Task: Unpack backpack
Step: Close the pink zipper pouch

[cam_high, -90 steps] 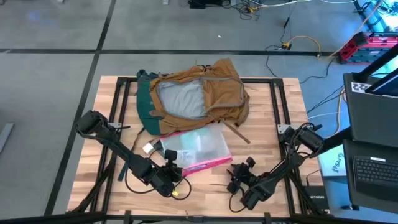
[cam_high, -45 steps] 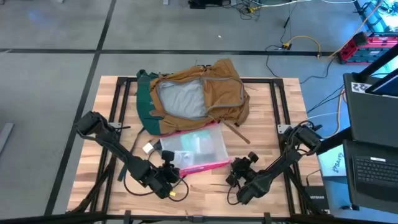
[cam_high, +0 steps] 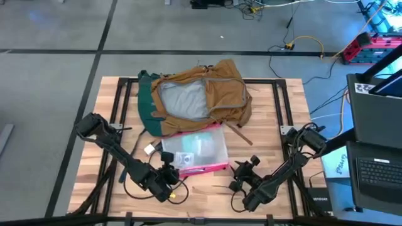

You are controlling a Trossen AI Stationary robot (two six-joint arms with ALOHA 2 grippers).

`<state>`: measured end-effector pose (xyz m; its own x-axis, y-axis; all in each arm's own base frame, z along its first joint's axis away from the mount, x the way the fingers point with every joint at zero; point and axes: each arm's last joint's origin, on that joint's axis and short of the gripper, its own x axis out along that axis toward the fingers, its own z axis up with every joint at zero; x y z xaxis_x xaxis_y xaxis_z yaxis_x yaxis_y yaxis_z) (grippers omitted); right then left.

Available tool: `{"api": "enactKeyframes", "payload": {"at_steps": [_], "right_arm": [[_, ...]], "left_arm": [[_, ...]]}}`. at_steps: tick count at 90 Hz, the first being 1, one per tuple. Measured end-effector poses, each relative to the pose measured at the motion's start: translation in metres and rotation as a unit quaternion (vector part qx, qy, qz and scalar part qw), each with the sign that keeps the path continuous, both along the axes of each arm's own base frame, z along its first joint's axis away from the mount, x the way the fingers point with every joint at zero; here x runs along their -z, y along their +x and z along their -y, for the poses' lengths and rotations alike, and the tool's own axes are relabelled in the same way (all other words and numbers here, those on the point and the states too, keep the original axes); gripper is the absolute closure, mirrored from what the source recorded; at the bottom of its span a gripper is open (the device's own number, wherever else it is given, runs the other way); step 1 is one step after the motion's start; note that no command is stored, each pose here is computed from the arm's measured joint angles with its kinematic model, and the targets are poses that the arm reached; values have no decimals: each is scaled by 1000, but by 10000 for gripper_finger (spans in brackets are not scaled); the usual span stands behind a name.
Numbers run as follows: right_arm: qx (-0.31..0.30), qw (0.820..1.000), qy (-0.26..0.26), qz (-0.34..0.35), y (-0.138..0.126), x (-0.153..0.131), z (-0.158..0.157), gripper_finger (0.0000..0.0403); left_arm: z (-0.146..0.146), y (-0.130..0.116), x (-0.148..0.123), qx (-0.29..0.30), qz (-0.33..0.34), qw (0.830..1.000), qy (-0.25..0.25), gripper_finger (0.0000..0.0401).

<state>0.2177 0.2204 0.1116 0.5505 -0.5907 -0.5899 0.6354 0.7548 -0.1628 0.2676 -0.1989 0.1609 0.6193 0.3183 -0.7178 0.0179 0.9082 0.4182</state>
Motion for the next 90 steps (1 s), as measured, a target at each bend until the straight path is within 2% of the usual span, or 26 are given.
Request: {"api": "enactKeyframes", "payload": {"at_steps": [28, 57, 90], "right_arm": [[-25, 999, 29, 11, 5, 3, -8, 267], [-6, 998, 24, 50, 10, 1, -4, 267], [-3, 999, 17, 42, 16, 1, 1, 268]], "left_arm": [[0, 1, 0, -3, 6, 1000, 2, 401], [-1, 1, 0, -4, 7, 1000, 3, 401], [-1, 1, -1, -3, 9, 1000, 9, 401]]}}
